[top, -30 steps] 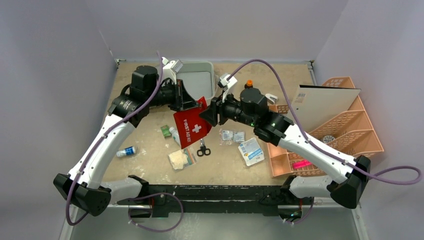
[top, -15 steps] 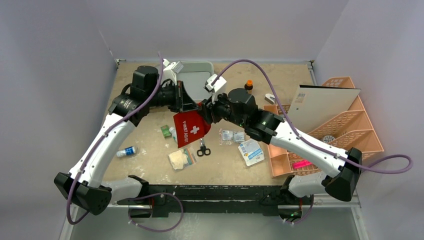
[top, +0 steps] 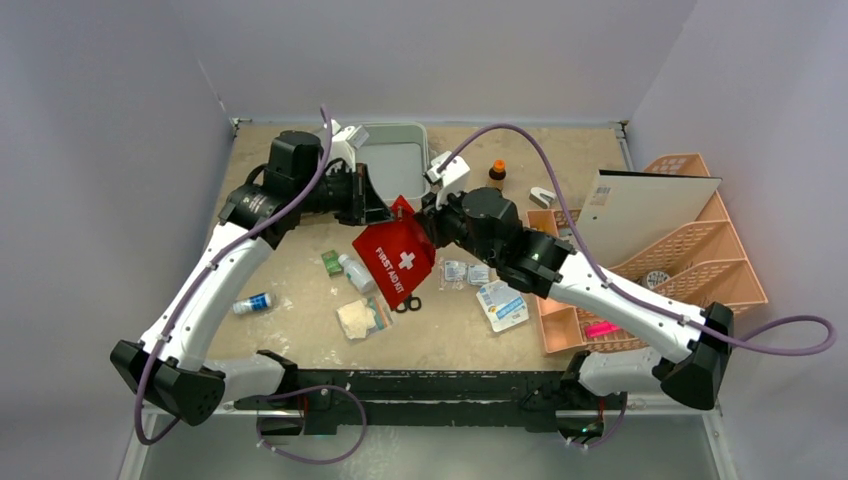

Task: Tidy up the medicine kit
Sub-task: Zip the medicine pouch.

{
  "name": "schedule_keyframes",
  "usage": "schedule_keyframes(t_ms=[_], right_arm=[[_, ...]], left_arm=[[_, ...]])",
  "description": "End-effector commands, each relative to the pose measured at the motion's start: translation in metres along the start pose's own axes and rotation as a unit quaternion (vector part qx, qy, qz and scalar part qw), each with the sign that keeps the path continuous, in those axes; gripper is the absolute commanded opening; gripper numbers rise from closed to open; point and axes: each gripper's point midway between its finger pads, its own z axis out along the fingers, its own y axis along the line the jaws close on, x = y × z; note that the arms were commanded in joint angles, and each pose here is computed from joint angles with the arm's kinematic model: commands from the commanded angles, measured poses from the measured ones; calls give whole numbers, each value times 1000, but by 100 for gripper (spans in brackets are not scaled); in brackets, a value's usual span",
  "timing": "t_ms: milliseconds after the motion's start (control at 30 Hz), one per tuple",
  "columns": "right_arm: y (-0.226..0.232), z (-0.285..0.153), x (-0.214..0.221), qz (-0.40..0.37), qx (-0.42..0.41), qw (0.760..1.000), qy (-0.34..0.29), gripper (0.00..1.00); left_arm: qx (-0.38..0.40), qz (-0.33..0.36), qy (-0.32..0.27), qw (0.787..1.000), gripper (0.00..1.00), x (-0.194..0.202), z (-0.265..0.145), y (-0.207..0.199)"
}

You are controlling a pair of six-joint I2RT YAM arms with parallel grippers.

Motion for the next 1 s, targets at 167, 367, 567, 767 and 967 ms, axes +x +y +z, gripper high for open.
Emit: schedule_keyframes(t_ms=[167,367,567,767,967], right_arm=[[-1,-17,-4,60,-9,998,-17,30],[28,-21,-6,99,-86,991,-15,29],[46,-26,-15,184,-146,972,-22,29],[44,-30,-29,273,-174,945,-44,35],[45,-37,-47,338,-208,915,-64,36]], left_arm=[[-25,14,-5,1000,0,-6,0,10],[13,19,-8,1000,0,-7,1,-4],[79,119,-70,987,0,-14,-10,-25],[134,220,-120,959,0,-12,-17,-39],[173,246,-130,945,0,-11,-19,-51]])
